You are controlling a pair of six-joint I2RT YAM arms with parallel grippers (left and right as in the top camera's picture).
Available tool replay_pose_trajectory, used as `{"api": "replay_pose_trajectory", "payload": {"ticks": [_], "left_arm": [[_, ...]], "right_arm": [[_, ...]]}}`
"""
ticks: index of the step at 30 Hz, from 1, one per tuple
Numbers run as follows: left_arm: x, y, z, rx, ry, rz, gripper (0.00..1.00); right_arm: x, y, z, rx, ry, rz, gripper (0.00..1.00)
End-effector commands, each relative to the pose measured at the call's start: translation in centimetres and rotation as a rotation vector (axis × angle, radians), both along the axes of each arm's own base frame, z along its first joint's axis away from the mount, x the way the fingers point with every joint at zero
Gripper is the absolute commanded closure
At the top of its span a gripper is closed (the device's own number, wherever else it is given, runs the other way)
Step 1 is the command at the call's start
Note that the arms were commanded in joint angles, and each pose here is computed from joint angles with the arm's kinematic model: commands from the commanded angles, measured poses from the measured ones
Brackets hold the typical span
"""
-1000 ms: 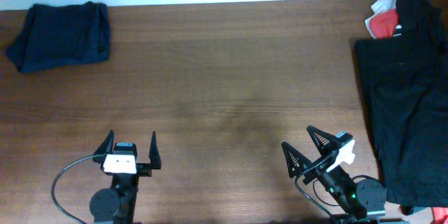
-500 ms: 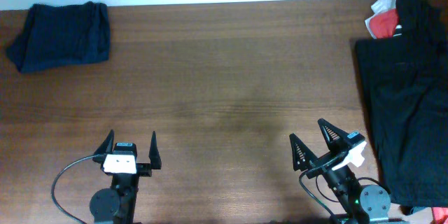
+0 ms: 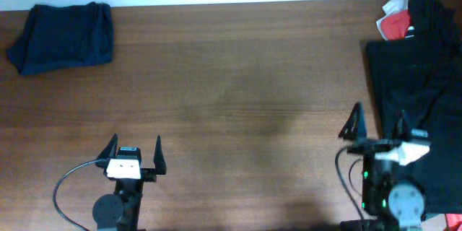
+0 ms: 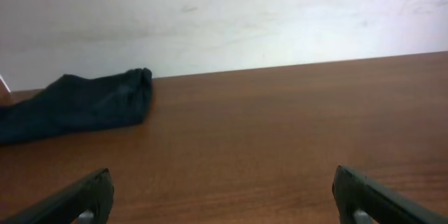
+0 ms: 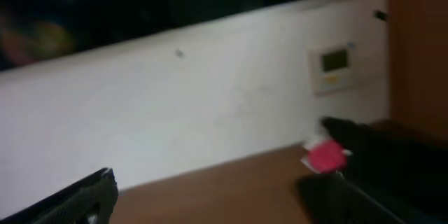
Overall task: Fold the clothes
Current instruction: 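Reach the right gripper to the black shorts on the right pile and grasp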
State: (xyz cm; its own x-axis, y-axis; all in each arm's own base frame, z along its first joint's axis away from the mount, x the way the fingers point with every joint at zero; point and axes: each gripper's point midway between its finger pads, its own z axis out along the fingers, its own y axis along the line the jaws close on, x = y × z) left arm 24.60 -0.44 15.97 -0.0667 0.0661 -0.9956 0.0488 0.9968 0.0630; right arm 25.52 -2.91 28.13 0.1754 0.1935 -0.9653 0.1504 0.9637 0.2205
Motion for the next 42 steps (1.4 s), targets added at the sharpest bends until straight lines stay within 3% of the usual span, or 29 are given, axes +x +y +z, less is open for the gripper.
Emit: {"api": "replay_pose_trajectory", "payload": {"ticks": [1,5,8,10,13,16,19,24,27,29,31,32,33,34,35,36,37,38,42], "left_arm": [[0.0,0.2,-0.1,0.015,-0.001,0.008,0.01],[0.0,0.2,-0.1,0.015,-0.001,0.008,0.01],[0.0,0.2,-0.1,0.015,-0.001,0.008,0.01],[0.0,0.2,-0.1,0.015,-0.001,0.008,0.01],[0.0,0.2,-0.1,0.015,-0.001,0.008,0.01],[0.0,0.2,-0.1,0.015,-0.001,0.008,0.01],[0.0,0.2,-0.1,0.015,-0.001,0.008,0.01],[0.0,0.2,-0.1,0.015,-0.001,0.008,0.01],[0.0,0.2,-0.1,0.015,-0.001,0.008,0.01],[0.0,0.2,-0.1,0.015,-0.001,0.008,0.01],[0.0,0.2,-0.1,0.015,-0.001,0.008,0.01],[0.0,0.2,-0.1,0.015,-0.001,0.008,0.01],[0.0,0.2,-0.1,0.015,-0.001,0.008,0.01],[0.0,0.2,-0.1,0.015,-0.001,0.008,0.01],[0.0,0.2,-0.1,0.015,-0.001,0.008,0.01],[0.0,0.2,-0.1,0.015,-0.001,0.008,0.01],[0.0,0.2,-0.1,0.015,-0.001,0.008,0.01],[0.0,0.2,-0.1,0.015,-0.001,0.008,0.01],[0.0,0.2,-0.1,0.015,-0.001,0.008,0.01]], "right_arm": [[4.1,-1.6,2.1,-0.018,0.104,-0.105,0.01],[13.9,-1.4,2.9,-0.210,0.445,-0.102,0.01],[20.6,-4.6,-1.0,-0.282,0.851,-0.117,0.01],[22.7,-7.2,-3.9,-0.263,0.985,-0.144,0.01],[24.4,-11.8,-8.1,-0.224,1.067,-0.209,0.01],[24.8,-15.4,-14.6,-0.330,1.222,-0.173,0.01],[25.0,-16.4,-21.0,-0.320,1.324,-0.150,0.01],[25.1,-16.4,-25.5,-0.330,1.386,-0.114,0.05],[25.1,-16.6,-26.1,-0.326,1.390,-0.113,0.17],[24.8,-17.3,-26.1,-0.314,1.391,-0.126,0.44],[24.6,-17.7,-26.2,-0.303,1.394,-0.126,0.58],[24.7,-17.5,-26.3,-0.291,1.387,-0.104,0.58],[25.0,-17.0,-26.4,-0.280,1.375,-0.079,0.64],[25.1,-16.7,-26.4,-0.271,1.369,-0.062,0.83],[25.1,-16.7,-26.4,-0.270,1.368,-0.060,0.93],[25.1,-16.7,-26.4,-0.270,1.368,-0.060,0.80],[25.2,-16.7,-26.4,-0.270,1.364,-0.056,0.16],[25.4,-16.6,-26.4,-0.268,1.358,-0.049,0.04],[25.8,-16.0,-27.7,-0.257,1.349,-0.005,0.03]]}}
